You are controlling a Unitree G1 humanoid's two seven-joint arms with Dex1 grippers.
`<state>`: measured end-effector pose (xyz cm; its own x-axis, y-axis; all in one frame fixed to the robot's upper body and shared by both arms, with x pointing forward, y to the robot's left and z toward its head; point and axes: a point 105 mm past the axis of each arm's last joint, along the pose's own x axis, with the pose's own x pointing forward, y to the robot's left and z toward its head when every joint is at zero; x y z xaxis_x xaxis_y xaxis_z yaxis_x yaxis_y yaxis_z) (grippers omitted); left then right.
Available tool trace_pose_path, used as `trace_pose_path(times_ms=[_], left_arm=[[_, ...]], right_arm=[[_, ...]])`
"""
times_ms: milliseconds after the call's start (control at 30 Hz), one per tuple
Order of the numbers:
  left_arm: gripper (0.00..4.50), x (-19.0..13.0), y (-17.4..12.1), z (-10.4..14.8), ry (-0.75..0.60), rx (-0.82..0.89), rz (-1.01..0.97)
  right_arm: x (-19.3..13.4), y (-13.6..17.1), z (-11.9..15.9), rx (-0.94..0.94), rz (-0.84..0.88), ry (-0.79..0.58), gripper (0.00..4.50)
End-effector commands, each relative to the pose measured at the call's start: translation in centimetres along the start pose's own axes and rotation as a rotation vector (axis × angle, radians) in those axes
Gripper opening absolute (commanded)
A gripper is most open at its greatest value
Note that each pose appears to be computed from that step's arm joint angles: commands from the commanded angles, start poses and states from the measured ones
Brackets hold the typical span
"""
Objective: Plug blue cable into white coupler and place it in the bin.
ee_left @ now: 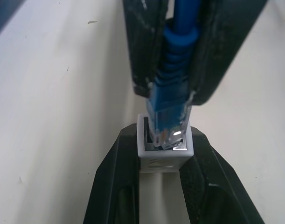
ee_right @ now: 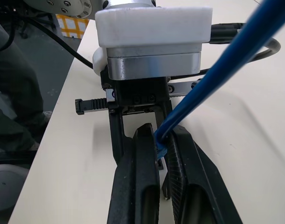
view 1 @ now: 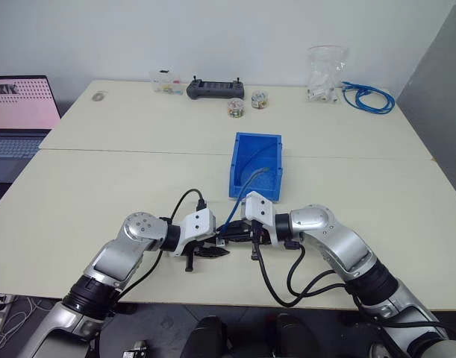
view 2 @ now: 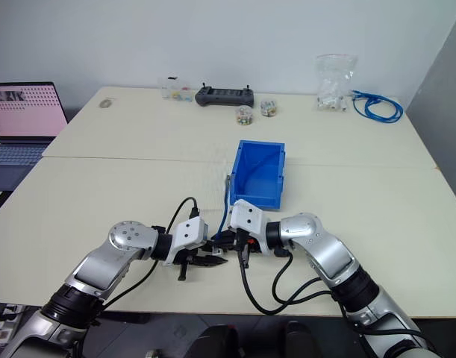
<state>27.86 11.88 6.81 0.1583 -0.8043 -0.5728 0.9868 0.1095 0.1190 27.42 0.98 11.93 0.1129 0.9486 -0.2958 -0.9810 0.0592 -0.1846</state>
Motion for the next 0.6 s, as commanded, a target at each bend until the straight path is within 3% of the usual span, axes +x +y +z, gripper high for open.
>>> trace_pose_path(times_ms=[33, 600], left_arm=[[0.79, 1.3, -1.1, -1.7, 0.067, -0.037, -0.039], [0.79, 2.2, 0.0, -1.2, 0.069, -0.064, 0.043]], right_arm=[[-0.1, -0.1, 0.2, -0.032, 0.014, 0.019, 0.0], [0.0, 0.4, -0.9, -0.017, 0.01, 0.175, 0.0]])
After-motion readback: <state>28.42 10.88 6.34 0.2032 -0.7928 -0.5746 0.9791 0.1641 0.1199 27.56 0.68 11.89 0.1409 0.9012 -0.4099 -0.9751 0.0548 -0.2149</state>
